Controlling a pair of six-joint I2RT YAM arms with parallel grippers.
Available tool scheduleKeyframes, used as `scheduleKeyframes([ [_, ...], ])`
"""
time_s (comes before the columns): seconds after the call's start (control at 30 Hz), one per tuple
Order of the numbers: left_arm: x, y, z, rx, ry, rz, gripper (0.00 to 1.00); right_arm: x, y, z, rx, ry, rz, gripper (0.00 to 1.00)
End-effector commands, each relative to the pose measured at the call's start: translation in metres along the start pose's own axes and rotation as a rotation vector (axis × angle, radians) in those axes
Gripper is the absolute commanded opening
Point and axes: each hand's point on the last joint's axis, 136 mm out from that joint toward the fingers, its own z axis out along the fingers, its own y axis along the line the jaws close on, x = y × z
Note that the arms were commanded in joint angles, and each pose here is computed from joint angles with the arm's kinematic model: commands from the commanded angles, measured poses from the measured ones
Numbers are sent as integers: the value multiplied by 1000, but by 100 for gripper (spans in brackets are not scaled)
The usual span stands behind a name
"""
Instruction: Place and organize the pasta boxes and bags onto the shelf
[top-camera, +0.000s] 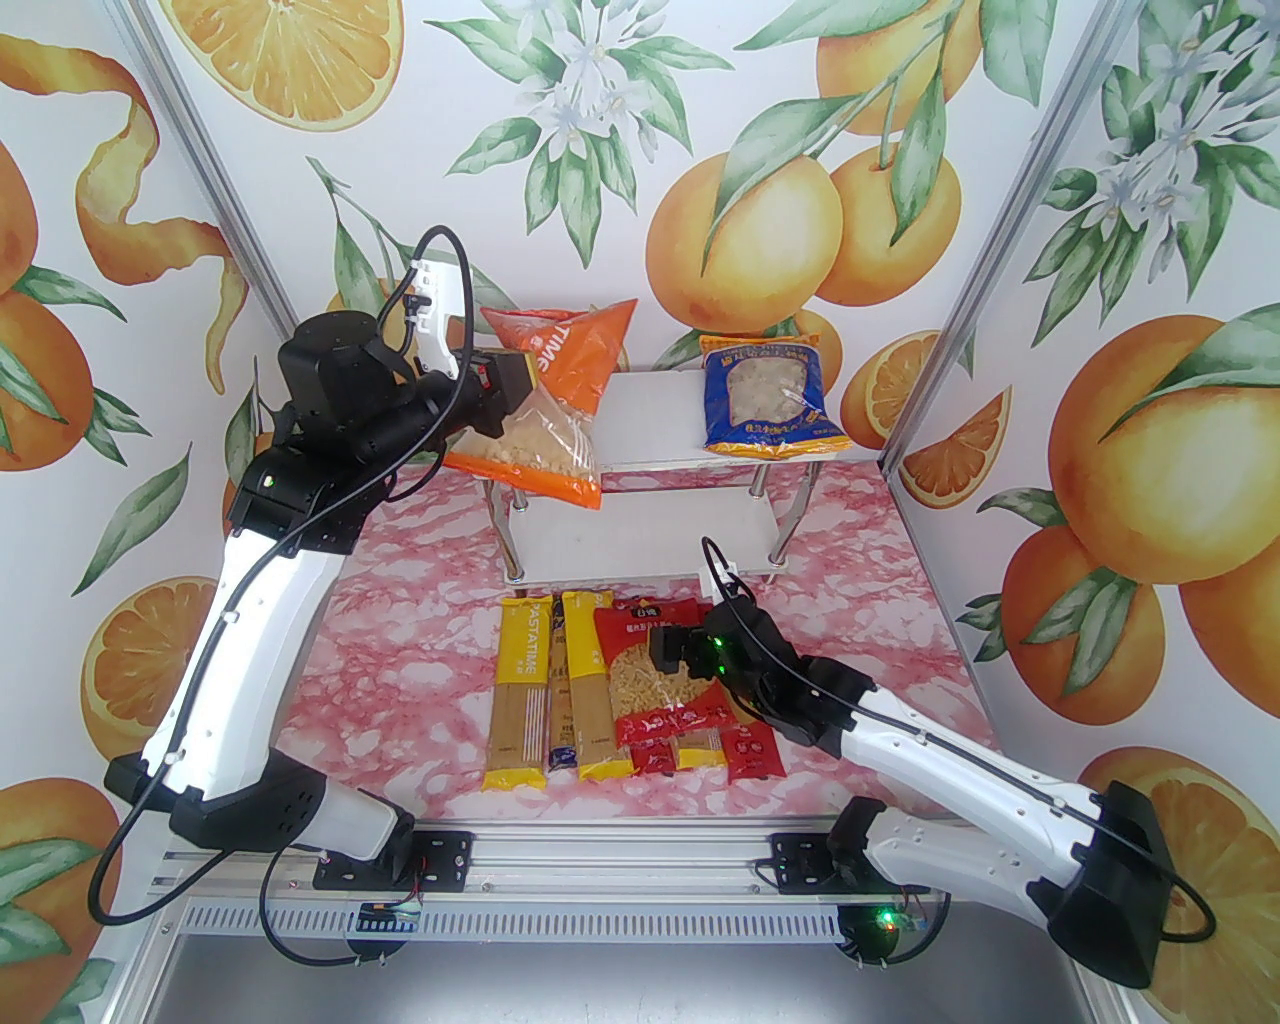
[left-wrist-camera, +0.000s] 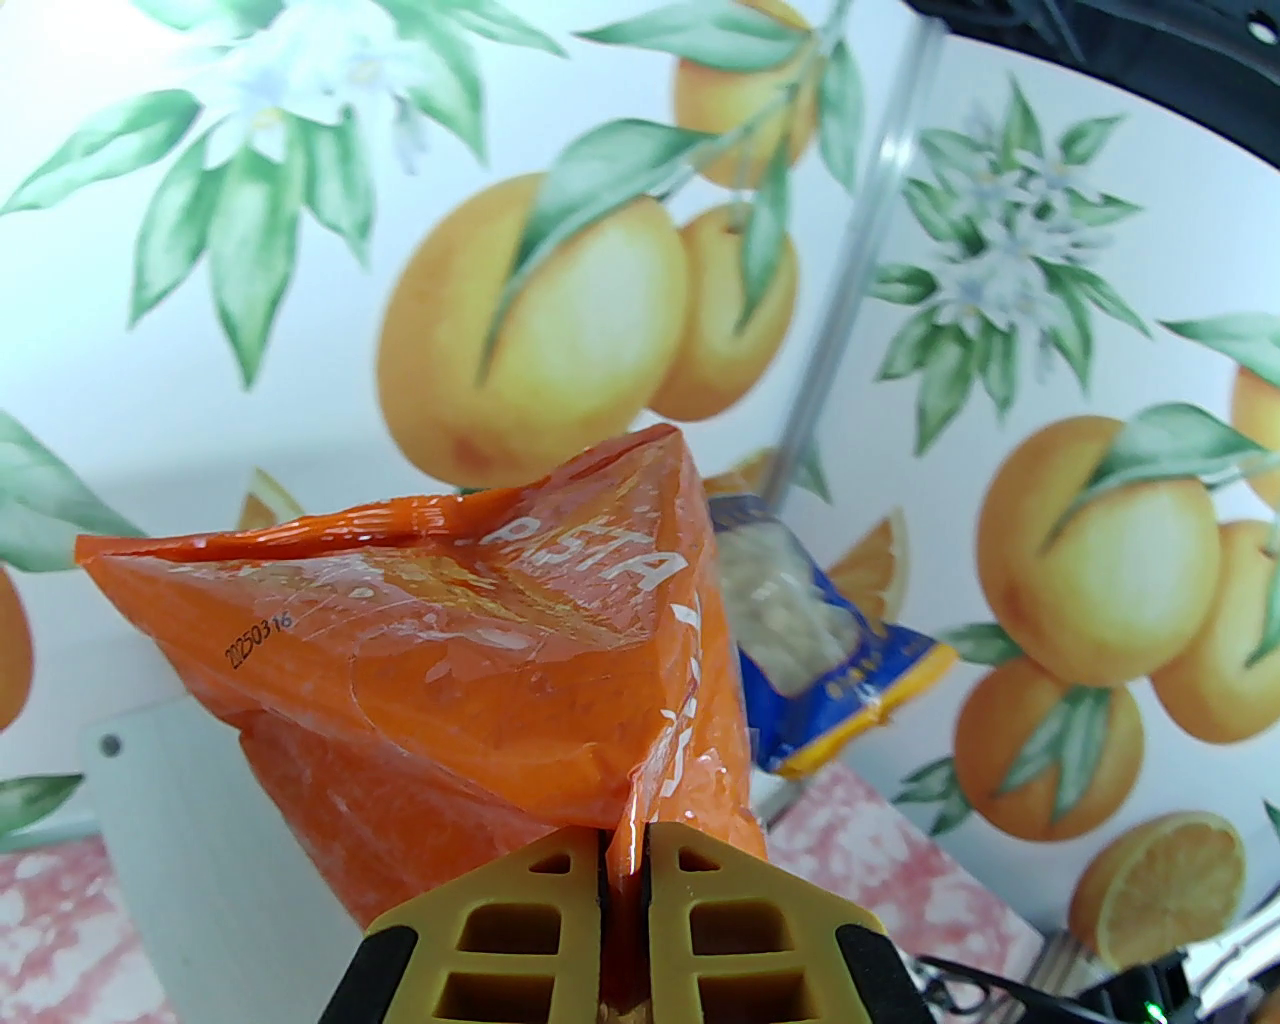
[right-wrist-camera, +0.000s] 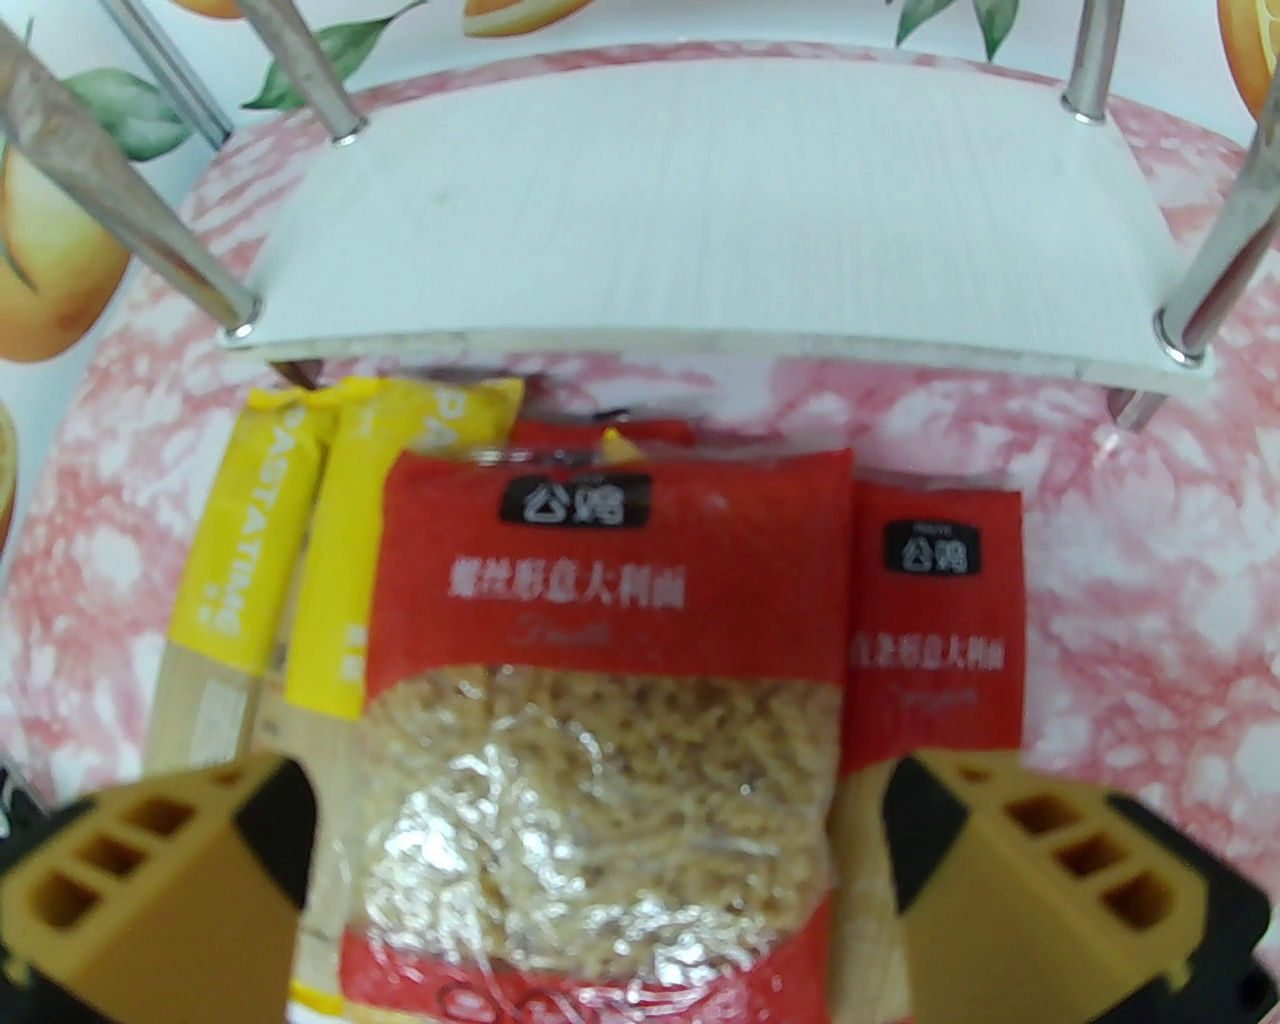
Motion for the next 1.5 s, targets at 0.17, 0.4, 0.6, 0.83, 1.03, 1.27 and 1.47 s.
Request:
scheduleKeyframes([
  [0.17,-69,2,-16,-60,-276,41,0,-25,13,-8,-39,-54,-20,100],
  [0.4,-56,23,-1,-142,-263,38,0,-25,16,-4,-44,-44,-29,100],
  [0.6,-43,34,20,-154,-231,27,0,-26,15,-5,-37,-45,-37,100],
  [0.83,-28,49,42,-170,-200,-2,0,-25,12,-5,-26,-45,-46,100],
  [1.03,-6,69,51,-245,-157,-9,0,-20,8,-4,-16,-34,-49,100],
  [1.27,24,84,63,-276,-86,-15,0,-16,5,-5,-8,-29,-44,100],
  [1.47,55,102,79,-276,5,-41,0,-14,2,-6,-4,-29,-38,100],
])
